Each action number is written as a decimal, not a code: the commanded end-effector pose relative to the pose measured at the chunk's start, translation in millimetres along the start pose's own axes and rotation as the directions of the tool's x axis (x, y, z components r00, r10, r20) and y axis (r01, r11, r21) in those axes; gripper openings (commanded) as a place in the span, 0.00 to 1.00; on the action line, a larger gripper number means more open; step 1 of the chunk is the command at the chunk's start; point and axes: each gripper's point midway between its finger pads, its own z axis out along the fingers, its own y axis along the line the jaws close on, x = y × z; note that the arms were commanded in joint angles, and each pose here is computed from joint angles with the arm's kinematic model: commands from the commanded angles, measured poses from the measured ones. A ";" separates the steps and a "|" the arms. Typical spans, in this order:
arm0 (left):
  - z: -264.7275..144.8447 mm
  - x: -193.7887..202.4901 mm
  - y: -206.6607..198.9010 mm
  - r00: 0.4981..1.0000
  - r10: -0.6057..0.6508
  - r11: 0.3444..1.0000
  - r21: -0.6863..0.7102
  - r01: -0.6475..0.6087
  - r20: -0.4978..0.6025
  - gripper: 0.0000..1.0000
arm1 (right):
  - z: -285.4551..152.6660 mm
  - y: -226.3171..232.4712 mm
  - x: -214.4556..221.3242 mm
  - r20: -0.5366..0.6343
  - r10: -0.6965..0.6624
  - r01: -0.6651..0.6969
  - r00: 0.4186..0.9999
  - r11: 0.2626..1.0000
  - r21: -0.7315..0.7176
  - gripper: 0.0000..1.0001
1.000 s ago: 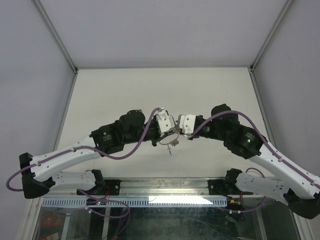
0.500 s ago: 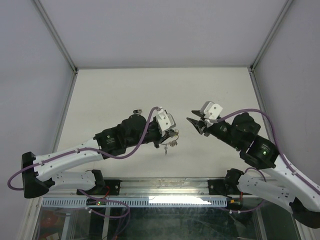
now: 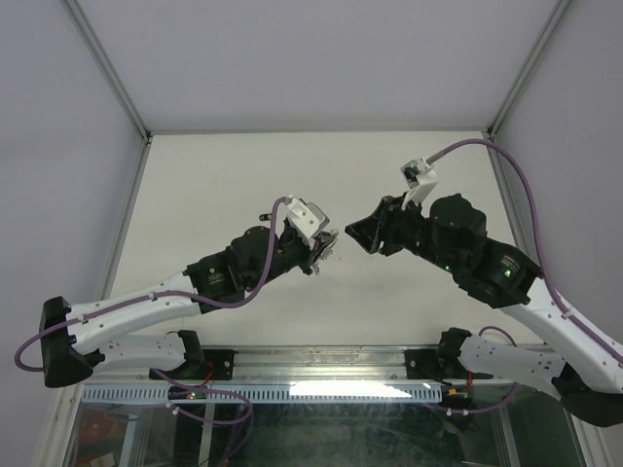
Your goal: Put the keys on the keyring
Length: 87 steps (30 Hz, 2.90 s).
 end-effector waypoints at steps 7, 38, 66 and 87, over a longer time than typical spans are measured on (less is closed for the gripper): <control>-8.3 -47.1 4.6 0.981 -0.073 0.997 -0.021 0.078 0.178 0.00 | 36.8 6.9 5.7 0.043 0.298 -0.298 0.954 0.955 -0.014 0.43; -8.6 -47.3 -3.9 0.984 -0.055 0.998 0.027 0.051 0.170 0.00 | 48.1 9.0 -0.7 0.125 0.344 -0.334 0.931 0.938 -0.095 0.20; -14.7 -7.0 -9.8 0.997 -0.034 0.997 0.068 0.029 0.073 0.57 | 26.2 0.5 -25.2 0.214 0.313 -0.309 0.925 0.950 -0.051 0.00; -3.9 3.3 -4.6 0.999 -0.009 1.000 0.028 0.008 0.041 0.00 | 18.0 -12.8 -27.5 0.258 0.274 -0.283 0.927 0.959 0.000 0.00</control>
